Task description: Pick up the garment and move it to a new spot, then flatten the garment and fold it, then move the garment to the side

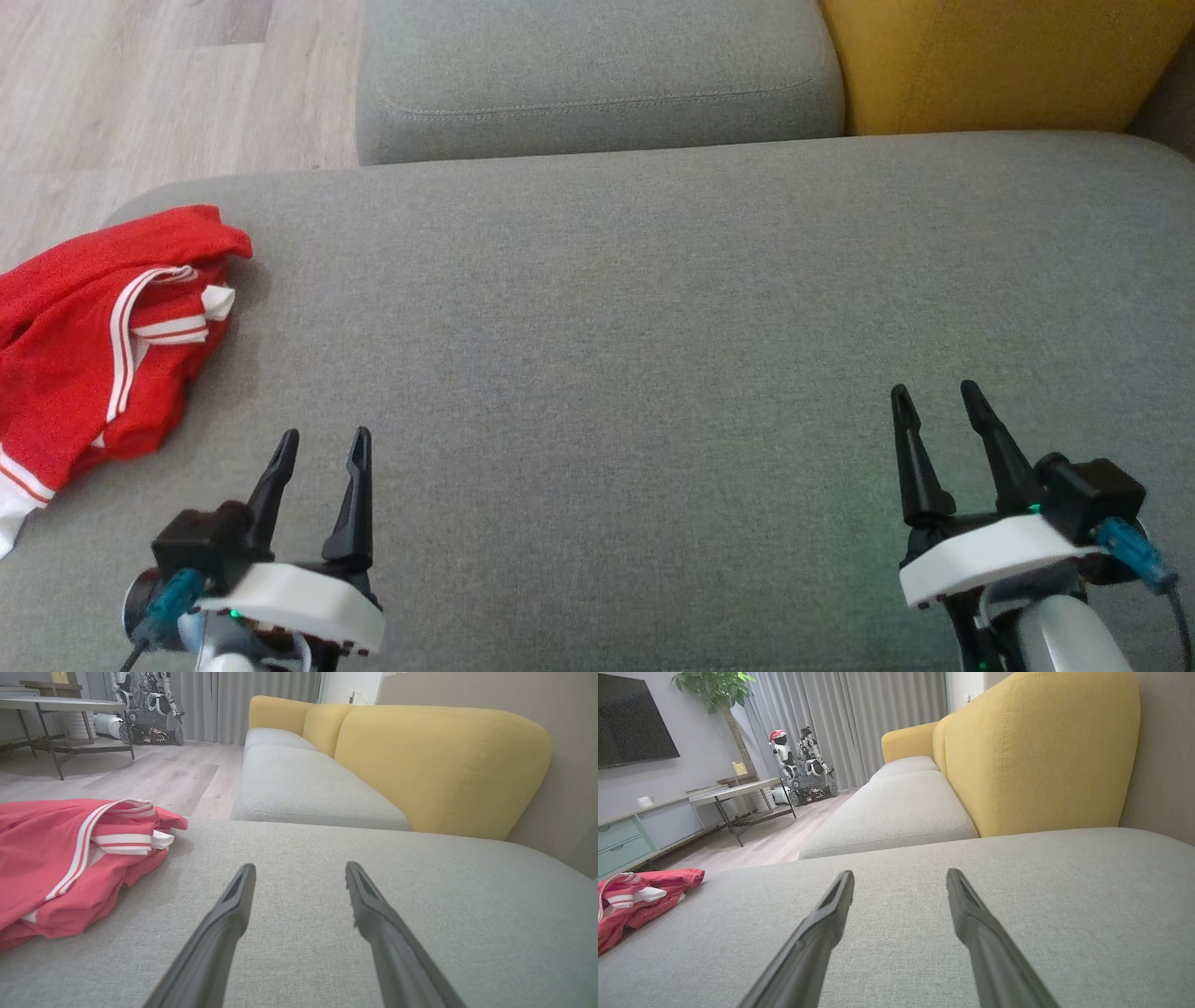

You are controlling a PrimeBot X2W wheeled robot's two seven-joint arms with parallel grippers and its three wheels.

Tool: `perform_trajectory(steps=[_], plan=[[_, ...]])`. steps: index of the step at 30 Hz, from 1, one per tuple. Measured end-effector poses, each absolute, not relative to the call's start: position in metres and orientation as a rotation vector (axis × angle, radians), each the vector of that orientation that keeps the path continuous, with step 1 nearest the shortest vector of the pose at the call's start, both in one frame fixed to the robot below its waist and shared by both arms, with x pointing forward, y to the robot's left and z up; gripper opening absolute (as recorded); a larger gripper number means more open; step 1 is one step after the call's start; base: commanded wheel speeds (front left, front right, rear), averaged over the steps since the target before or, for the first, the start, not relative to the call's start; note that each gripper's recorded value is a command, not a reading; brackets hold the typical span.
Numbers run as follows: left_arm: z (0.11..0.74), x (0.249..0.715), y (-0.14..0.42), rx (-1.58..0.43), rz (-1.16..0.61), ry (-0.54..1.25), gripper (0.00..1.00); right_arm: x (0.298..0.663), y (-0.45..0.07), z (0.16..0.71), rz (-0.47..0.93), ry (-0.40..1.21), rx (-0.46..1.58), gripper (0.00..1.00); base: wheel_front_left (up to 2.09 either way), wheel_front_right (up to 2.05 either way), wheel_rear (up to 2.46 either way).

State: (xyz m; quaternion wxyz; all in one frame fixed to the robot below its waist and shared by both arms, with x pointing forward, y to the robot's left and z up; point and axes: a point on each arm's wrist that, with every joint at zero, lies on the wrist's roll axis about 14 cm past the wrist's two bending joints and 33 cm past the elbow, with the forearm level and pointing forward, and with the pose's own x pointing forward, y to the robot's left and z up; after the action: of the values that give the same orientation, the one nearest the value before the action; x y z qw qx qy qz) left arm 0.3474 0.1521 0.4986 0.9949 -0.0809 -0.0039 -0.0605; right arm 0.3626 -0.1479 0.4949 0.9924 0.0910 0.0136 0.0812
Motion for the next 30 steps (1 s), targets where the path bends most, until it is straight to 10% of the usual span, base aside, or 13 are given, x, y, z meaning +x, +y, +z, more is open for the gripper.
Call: perform_trajectory(steps=[30], plan=[[0.483,0.338,0.153,-0.005,-0.123,0.0,1.0,0.357,-0.143,0.491,0.166,0.017,0.124,1.0,0.0,0.0,0.0]])
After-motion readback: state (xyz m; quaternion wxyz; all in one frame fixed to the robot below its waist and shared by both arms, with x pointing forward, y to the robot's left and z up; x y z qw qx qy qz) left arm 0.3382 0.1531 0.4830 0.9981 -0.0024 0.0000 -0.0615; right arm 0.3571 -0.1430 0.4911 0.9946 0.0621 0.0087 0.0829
